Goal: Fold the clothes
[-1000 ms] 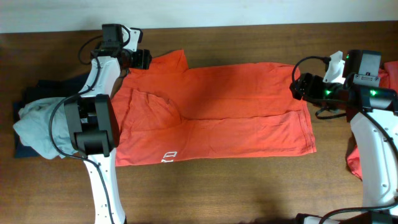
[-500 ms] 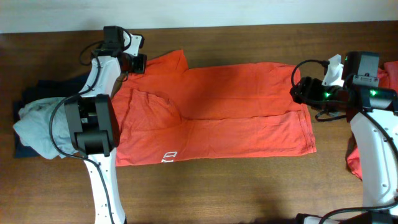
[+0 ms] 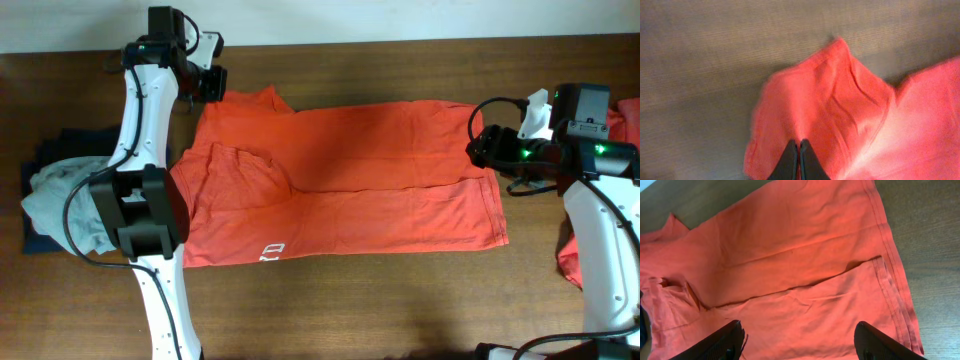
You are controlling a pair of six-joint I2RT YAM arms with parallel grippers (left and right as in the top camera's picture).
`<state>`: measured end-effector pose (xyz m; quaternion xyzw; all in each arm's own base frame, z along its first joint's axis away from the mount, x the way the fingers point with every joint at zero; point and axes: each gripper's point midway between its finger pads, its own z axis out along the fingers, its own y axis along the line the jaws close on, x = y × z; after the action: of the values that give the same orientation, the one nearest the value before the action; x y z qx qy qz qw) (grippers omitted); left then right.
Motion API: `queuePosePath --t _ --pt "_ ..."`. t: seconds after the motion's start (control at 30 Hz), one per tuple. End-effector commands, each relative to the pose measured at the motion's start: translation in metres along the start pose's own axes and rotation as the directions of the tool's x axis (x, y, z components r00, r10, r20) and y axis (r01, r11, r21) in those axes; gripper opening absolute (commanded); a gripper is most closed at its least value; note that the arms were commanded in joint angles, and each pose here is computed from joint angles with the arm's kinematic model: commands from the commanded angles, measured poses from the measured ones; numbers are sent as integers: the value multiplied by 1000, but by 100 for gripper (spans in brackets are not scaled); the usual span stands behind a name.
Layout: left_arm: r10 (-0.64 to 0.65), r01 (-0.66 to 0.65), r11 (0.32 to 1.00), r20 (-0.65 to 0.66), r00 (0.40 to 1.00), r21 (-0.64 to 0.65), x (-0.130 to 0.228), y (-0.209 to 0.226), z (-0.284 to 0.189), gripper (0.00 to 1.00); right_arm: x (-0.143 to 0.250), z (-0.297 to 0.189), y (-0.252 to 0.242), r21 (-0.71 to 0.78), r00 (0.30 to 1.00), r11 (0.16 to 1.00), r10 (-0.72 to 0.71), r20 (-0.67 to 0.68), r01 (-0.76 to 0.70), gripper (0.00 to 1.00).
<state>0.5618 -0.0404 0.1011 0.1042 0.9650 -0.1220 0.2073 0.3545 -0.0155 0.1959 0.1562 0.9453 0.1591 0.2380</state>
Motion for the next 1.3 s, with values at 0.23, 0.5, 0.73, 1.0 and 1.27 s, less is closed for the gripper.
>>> queuePosePath --t 0.23,0.5,0.73,1.0,1.27 --pt "-59 87 994 -350 935 65 82 -41 -28 0 -1 2 0 5 1000 1000 -1 -4 1 76" --pt "-88 74 996 -516 852 -48 123 -28 -47 0 -1 2 0 5 1000 1000 -1 -4 1 76" --pt "-65 56 998 -551 832 -33 131 -30 -52 1 -1 2 0 5 1000 1000 -1 -4 1 76" --pt "-62 53 998 -543 837 -33 129 -29 -51 11 -17 8 1 -4 997 999 -52 49 52 79" --pt "-58 48 998 -516 854 -33 123 -28 -47 11 -80 71 -6 -16 966 983 -175 192 182 79"
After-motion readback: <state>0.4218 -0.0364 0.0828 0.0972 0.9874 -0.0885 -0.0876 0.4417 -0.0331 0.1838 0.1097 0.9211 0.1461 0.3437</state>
